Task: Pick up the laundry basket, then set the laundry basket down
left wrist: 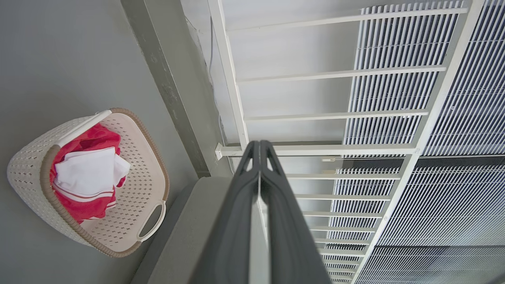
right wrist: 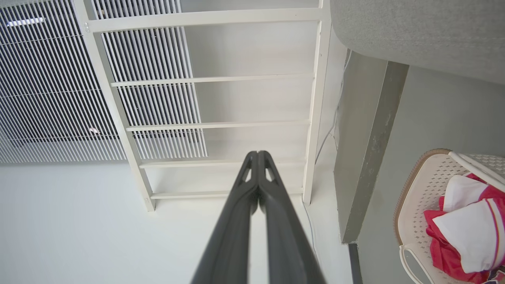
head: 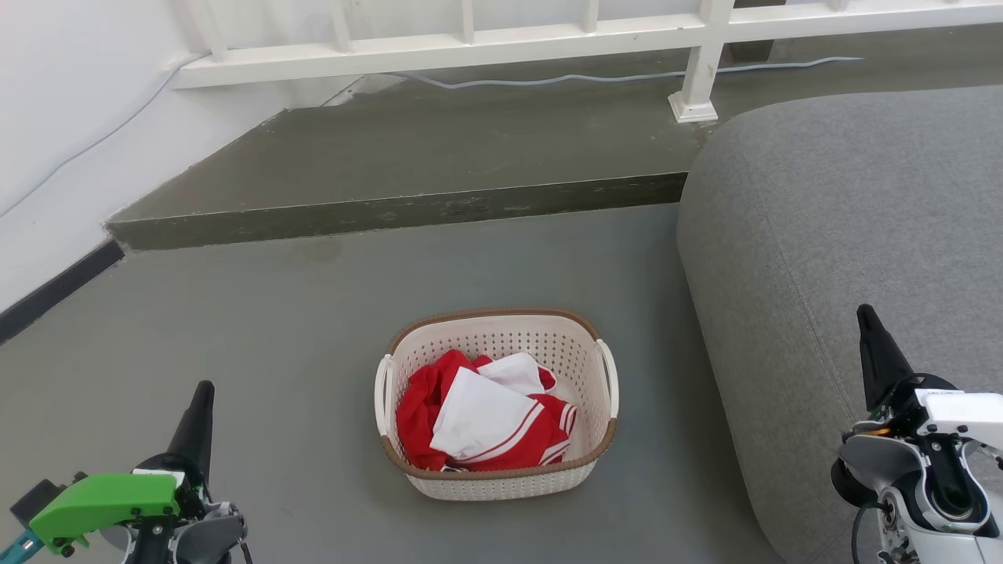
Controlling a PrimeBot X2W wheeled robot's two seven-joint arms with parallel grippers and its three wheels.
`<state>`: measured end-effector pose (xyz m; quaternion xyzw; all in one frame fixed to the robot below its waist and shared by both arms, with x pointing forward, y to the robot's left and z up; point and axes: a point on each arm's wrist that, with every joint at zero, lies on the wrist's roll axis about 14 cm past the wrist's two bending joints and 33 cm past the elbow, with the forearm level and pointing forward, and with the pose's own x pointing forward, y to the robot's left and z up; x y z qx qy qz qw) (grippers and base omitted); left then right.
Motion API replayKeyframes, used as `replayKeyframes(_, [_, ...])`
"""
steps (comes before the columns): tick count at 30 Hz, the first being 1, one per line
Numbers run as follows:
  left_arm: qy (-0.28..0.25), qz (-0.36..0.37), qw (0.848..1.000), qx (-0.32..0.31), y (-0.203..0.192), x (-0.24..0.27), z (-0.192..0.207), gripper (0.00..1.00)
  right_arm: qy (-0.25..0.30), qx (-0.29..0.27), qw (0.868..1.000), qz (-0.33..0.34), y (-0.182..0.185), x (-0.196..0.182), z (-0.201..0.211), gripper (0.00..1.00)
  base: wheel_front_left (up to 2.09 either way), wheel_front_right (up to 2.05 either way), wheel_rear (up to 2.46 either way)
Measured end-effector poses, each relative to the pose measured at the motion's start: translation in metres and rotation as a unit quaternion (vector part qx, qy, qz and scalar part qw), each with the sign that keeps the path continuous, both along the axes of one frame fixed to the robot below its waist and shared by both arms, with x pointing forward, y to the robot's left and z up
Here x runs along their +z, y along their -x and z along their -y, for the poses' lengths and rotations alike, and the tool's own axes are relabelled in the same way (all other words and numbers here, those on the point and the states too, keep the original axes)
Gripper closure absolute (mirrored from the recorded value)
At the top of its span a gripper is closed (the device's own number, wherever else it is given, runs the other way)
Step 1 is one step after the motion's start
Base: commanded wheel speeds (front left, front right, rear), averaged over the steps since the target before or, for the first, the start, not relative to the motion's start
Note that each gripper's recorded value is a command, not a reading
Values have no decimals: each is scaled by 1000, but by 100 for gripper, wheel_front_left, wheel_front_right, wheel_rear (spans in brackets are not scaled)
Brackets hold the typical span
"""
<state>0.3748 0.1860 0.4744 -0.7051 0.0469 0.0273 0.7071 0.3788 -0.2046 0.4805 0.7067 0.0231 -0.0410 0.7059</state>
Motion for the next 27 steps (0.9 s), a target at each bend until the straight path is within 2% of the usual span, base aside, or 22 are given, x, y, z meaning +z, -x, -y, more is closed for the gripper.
replayKeyframes(27, [9,4,1000,3,0,2,-1,100,-5,-2,1000,2,0,1,1,100,0,0,0])
